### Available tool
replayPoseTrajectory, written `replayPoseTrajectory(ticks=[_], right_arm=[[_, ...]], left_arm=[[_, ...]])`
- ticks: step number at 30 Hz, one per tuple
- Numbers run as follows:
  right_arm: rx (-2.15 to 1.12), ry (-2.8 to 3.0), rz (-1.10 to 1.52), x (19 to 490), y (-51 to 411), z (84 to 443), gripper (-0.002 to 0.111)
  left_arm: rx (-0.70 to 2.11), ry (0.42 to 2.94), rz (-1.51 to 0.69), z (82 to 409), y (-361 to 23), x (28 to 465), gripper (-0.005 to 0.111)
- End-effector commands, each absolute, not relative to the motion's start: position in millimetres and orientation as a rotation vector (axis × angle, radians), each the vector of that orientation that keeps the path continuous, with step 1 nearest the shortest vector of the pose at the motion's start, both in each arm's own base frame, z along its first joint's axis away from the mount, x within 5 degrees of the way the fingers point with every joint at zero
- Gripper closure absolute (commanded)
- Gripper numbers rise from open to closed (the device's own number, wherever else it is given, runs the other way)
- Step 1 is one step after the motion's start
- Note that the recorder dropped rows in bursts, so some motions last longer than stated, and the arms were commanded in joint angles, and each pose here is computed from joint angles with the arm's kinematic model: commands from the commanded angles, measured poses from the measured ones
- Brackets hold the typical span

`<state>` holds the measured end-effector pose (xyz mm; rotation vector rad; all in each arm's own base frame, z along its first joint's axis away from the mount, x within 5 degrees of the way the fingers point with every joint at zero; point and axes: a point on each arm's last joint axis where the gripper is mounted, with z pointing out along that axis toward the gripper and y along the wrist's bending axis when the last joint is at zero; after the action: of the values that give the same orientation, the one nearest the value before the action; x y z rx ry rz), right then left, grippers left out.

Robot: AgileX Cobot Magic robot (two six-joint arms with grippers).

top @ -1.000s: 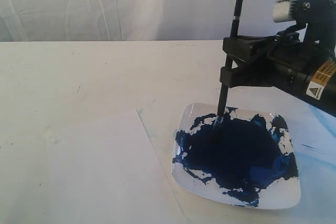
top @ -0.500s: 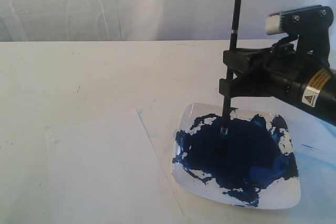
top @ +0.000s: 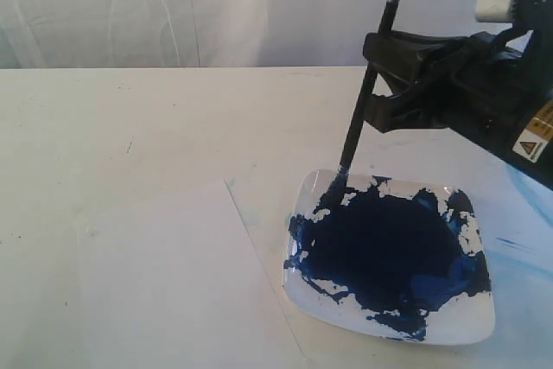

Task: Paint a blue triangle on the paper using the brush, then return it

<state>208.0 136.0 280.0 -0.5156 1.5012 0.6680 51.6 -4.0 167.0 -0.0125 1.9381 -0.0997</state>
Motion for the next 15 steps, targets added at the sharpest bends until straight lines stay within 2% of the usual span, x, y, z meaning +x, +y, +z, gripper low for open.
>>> replayPoseTrajectory(ticks=[1, 15], right_arm=[[-0.519, 1.639, 0.586, 211.0, 131.4, 267.0, 0.108], [-0.524, 1.641, 0.581, 211.4, 131.6, 266.2, 0.108]], left_arm=[[-0.011, 1.934, -0.107, 166.4, -4.3, 51.5, 0.107], [-0.011, 1.934, -0.107, 166.4, -4.3, 51.5, 0.107]])
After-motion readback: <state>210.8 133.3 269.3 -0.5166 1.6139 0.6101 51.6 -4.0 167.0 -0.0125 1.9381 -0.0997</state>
